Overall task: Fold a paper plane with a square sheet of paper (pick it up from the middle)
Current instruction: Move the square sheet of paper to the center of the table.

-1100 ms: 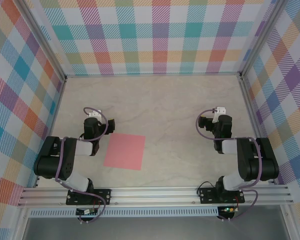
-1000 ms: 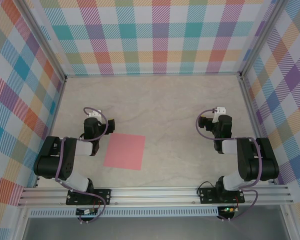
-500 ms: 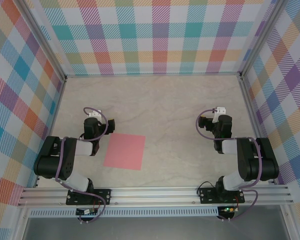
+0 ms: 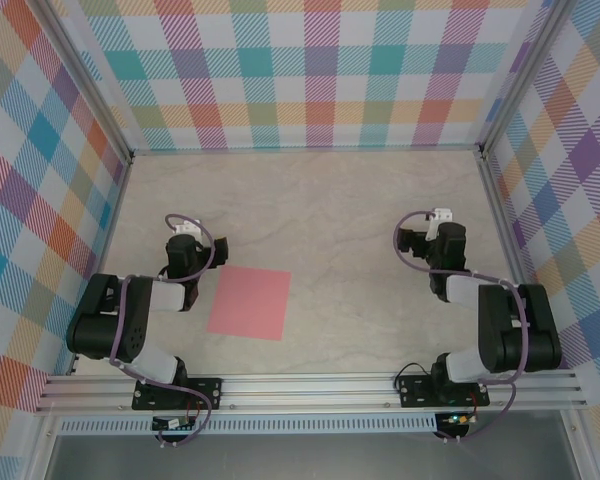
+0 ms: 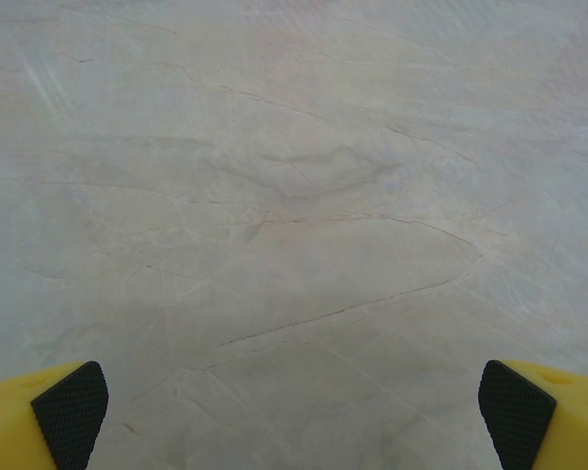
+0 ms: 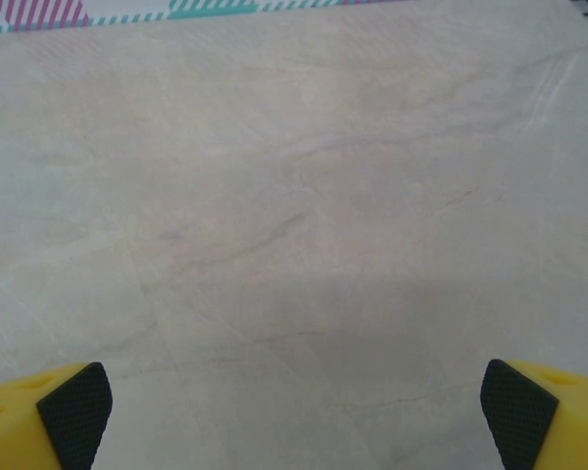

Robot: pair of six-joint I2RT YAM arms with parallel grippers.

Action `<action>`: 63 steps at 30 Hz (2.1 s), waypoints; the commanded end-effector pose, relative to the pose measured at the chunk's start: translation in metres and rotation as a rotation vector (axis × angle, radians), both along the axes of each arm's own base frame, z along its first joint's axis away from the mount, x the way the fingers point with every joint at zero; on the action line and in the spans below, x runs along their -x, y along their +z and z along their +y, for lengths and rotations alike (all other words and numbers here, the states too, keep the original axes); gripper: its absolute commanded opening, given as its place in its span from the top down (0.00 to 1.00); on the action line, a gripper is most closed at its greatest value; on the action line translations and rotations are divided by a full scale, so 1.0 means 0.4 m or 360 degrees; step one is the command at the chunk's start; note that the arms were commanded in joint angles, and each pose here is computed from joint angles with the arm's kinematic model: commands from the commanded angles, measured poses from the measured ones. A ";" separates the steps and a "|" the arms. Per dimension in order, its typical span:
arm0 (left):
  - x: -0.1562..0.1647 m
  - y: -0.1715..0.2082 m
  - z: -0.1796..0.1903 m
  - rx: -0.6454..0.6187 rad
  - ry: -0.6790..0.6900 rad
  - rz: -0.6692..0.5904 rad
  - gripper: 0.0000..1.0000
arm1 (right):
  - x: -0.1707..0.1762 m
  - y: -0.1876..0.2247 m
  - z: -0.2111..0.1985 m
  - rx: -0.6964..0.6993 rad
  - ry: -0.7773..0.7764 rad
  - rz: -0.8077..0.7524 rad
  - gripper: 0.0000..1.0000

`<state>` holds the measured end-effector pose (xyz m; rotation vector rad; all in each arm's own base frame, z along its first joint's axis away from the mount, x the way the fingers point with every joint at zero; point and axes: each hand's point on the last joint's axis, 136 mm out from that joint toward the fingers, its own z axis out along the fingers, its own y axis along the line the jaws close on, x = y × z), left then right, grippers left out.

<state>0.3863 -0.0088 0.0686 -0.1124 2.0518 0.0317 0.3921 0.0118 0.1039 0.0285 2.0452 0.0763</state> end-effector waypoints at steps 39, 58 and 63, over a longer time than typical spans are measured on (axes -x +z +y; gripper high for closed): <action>0.168 0.358 0.050 0.0512 0.0550 0.0433 0.00 | 0.406 -0.160 0.985 0.0533 0.0914 0.1055 0.00; 0.164 0.336 0.044 0.0501 0.0534 0.0493 0.00 | 0.399 -0.305 0.678 0.0945 0.1012 0.1423 0.00; 0.161 0.333 0.041 0.0503 0.0528 0.0503 0.00 | 0.350 -0.306 0.549 0.0882 0.0802 0.1508 0.00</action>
